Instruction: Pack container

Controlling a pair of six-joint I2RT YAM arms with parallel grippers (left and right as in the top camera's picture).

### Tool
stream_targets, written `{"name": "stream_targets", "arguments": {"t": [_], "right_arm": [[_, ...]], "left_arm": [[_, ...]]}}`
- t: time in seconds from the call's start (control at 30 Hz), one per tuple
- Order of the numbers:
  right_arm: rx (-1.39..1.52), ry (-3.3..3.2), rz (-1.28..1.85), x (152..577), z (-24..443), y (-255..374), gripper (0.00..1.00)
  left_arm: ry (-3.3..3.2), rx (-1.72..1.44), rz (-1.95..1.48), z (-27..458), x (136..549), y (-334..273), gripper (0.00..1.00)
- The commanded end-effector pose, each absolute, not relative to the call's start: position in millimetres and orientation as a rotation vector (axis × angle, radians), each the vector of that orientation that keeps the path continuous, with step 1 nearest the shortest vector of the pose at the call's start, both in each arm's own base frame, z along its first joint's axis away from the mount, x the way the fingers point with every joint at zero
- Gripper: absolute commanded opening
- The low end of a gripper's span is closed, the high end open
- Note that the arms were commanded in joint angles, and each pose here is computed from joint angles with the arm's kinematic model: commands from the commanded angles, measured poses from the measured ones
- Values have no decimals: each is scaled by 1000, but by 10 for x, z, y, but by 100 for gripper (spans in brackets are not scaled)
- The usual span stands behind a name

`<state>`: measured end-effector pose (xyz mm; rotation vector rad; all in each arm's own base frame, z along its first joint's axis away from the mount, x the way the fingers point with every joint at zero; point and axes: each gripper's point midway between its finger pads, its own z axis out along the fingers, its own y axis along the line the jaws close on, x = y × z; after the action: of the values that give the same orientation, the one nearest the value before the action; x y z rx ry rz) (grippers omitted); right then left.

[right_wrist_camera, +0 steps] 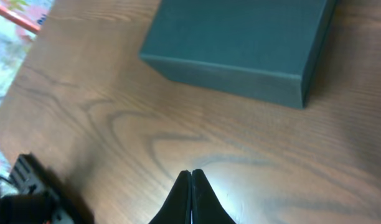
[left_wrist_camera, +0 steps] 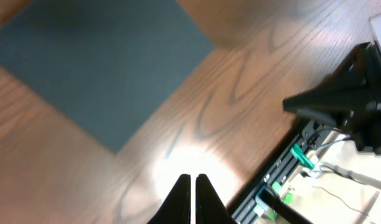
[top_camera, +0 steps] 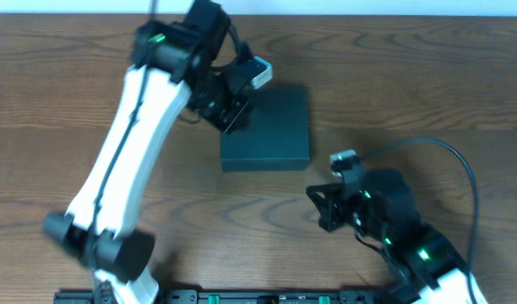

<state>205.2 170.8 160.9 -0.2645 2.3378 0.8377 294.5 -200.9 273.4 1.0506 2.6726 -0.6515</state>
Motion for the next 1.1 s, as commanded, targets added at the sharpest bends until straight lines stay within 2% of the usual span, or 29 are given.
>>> {"name": "stream_targets", "arguments": {"t": [0.0, 0.07, 0.17, 0.37, 0.47, 0.5, 0.53, 0.57, 0.6, 1.07], "right_arm": [[-323, 2303, 848, 1868, 1738, 1662, 2], [-346, 2329, 876, 1676, 1722, 1618, 2], [-402, 2343, 933, 1477, 1721, 1624, 2], [-430, 2377, 899, 1411, 1639, 1574, 1], [-434, 2378, 897, 1410, 1636, 1574, 2], [-434, 2379, 897, 1411, 1634, 1574, 9], [-430, 2380, 891, 1417, 1630, 1568, 32], [-424, 2384, 879, 1426, 1620, 1555, 99], [-424, 2384, 880, 1425, 1620, 1556, 99], [-420, 2387, 880, 1424, 1618, 1554, 99]], "left_arm": [[2662, 978, -535, 2970, 2736, -1847, 6], [2649, 938, -475, 3054, 2448, -1726, 6], [2672, 861, -406, 2890, 2112, -1526, 6], [2681, 609, -534, 2285, 1498, -1298, 6], [2683, 475, -579, 1951, 1328, -1219, 6], [2687, 433, -588, 1858, 1296, -1199, 6], [2693, 397, -592, 1794, 1276, -1183, 16], [2709, 344, -577, 1709, 1263, -1143, 67], [2728, 296, -560, 1646, 1252, -1106, 96], [2819, 242, -519, 1488, 1140, -1024, 96]]}}
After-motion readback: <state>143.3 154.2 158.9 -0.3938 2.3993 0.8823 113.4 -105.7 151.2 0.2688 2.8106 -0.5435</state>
